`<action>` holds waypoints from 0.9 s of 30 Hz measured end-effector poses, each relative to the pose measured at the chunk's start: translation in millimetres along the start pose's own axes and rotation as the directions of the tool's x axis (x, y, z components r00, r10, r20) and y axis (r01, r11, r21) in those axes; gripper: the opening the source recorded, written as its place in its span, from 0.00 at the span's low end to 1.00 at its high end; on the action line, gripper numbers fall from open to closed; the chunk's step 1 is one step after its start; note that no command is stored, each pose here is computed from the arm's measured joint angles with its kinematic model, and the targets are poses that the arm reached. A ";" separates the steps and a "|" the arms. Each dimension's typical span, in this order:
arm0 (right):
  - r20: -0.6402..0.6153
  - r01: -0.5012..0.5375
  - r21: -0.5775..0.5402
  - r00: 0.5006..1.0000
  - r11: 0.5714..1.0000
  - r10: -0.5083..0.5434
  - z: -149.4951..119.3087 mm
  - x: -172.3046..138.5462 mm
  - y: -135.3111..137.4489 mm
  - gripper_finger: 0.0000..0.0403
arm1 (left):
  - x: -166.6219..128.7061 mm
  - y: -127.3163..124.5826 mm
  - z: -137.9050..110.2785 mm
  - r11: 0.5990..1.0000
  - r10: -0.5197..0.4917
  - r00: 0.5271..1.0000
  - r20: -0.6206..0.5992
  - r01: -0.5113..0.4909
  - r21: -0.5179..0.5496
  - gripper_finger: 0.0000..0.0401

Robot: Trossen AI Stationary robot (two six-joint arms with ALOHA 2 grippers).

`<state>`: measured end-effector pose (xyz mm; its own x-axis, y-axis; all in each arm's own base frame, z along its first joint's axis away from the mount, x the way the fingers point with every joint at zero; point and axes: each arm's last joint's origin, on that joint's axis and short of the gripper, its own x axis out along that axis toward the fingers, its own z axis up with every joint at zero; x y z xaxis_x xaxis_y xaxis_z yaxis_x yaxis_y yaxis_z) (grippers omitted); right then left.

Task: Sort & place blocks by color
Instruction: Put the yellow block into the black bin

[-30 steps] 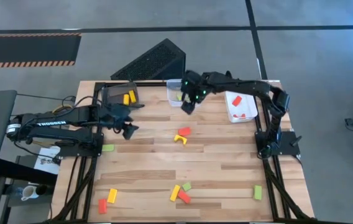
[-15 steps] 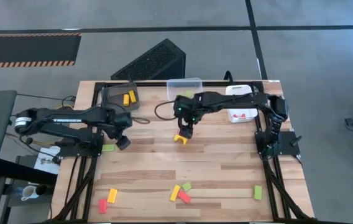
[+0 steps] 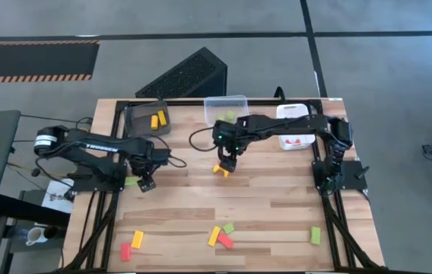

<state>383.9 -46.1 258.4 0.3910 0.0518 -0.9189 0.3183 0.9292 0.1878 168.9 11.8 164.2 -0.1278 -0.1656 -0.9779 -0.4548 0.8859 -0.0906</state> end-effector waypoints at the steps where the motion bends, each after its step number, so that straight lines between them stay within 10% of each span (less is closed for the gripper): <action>1: 0.006 0.010 0.000 1.000 1.000 -0.010 -0.5 0.3 3.2 0.73 | -2.4 -4.1 1.7 0.999 -0.010 0.999 0.030 0.009 0.040 0.61; 11: 0.057 0.100 0.075 0.993 0.992 -0.104 -19.1 28.6 24.1 0.73 | -22.2 -48.6 33.7 0.959 -0.174 0.872 0.458 0.045 0.280 0.61; 27: 0.119 0.095 0.052 0.988 0.994 -0.101 -53.4 74.4 30.2 0.73 | -17.5 -25.6 -15.6 0.981 -0.180 0.628 0.757 0.059 0.184 0.61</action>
<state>376.5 5.4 177.1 0.4567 -0.0859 -0.8855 0.3985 0.9096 0.1173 169.0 -14.7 186.6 0.6689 0.0642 -0.7406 -0.2912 0.9393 -0.1816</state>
